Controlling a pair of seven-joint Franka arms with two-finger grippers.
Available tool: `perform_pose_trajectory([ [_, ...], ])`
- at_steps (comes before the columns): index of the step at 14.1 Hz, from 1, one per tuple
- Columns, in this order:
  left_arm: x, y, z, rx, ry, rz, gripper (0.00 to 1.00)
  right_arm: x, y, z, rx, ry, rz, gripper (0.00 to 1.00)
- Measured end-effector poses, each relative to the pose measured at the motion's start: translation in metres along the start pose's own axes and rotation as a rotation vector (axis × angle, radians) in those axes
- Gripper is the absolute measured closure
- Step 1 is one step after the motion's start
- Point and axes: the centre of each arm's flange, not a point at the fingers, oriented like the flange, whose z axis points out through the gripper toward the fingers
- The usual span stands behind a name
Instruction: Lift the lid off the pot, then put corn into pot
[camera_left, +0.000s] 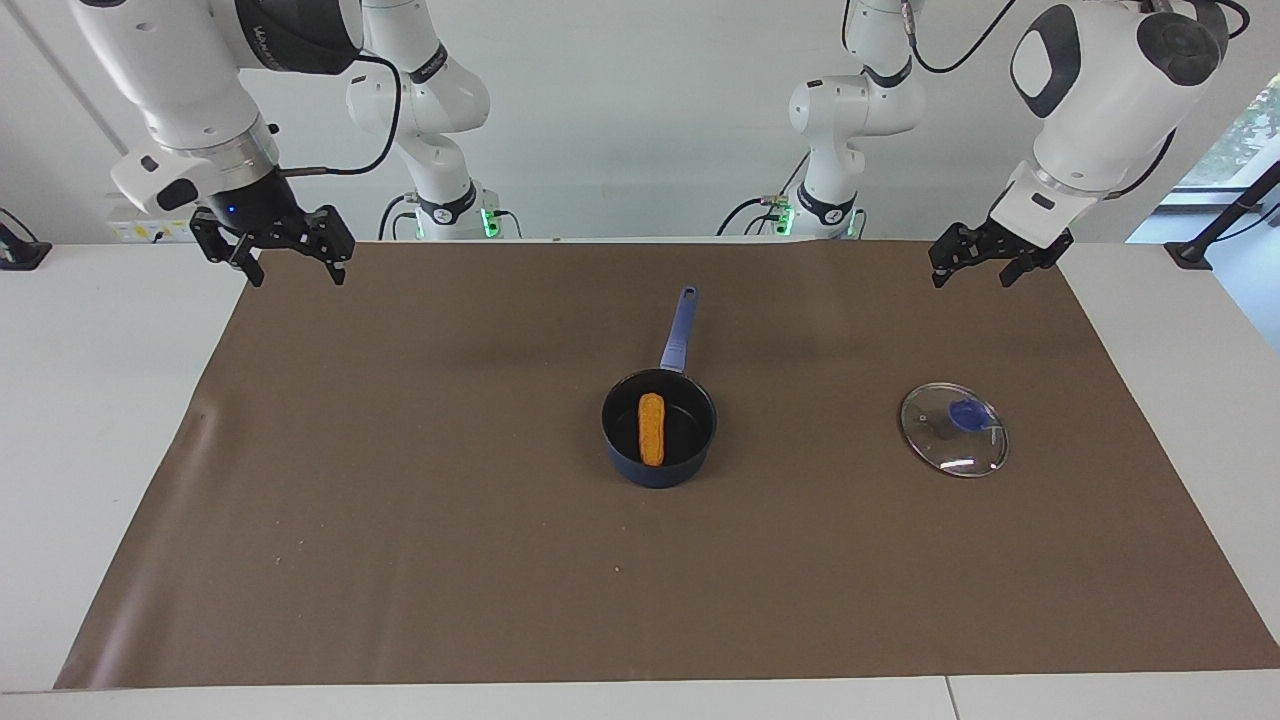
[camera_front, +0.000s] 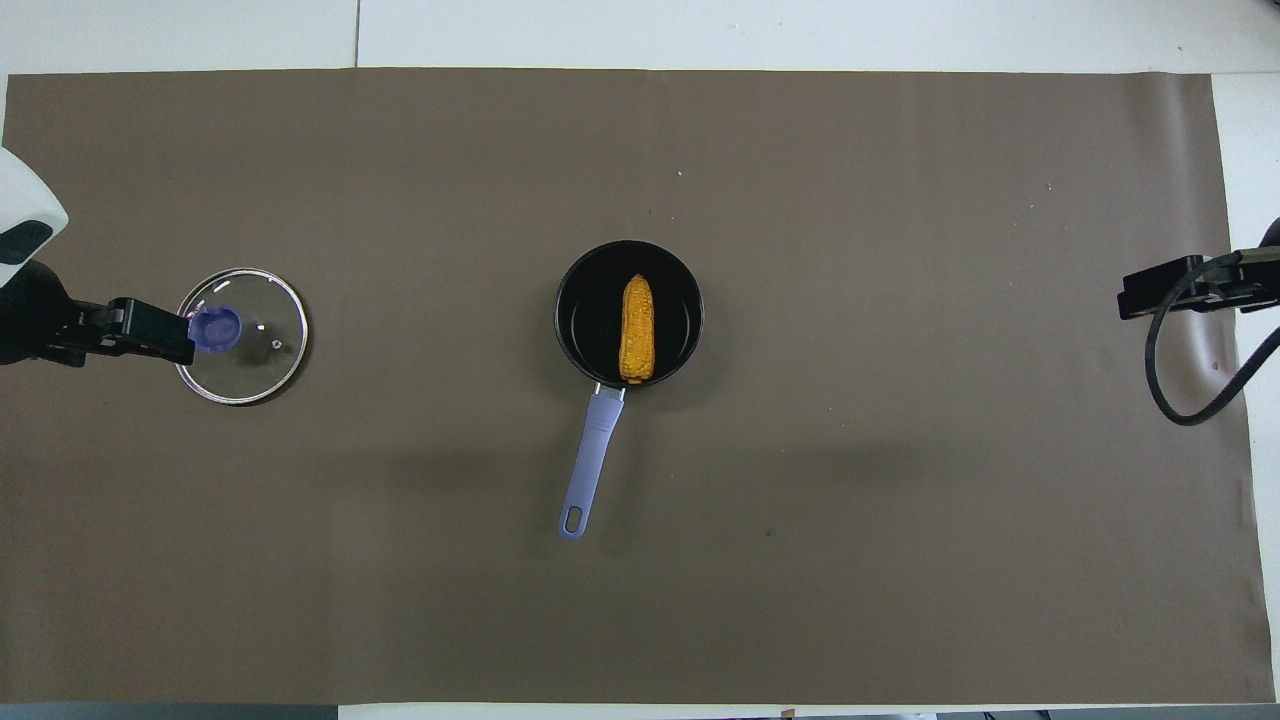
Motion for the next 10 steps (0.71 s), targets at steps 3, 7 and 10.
perform_pose_trajectory([
  [3,0.0,0.0,-0.008,0.0,0.017,0.001,0.0,-0.001,0.012,0.004,0.001,-0.009,0.022,0.0],
  [7,-0.001,0.008,-0.008,0.001,0.009,0.014,0.0,-0.003,0.017,0.007,0.002,-0.022,0.03,0.0],
  [10,-0.001,0.008,-0.008,0.002,0.008,0.015,0.0,-0.005,0.018,0.009,0.003,-0.04,0.034,0.0],
])
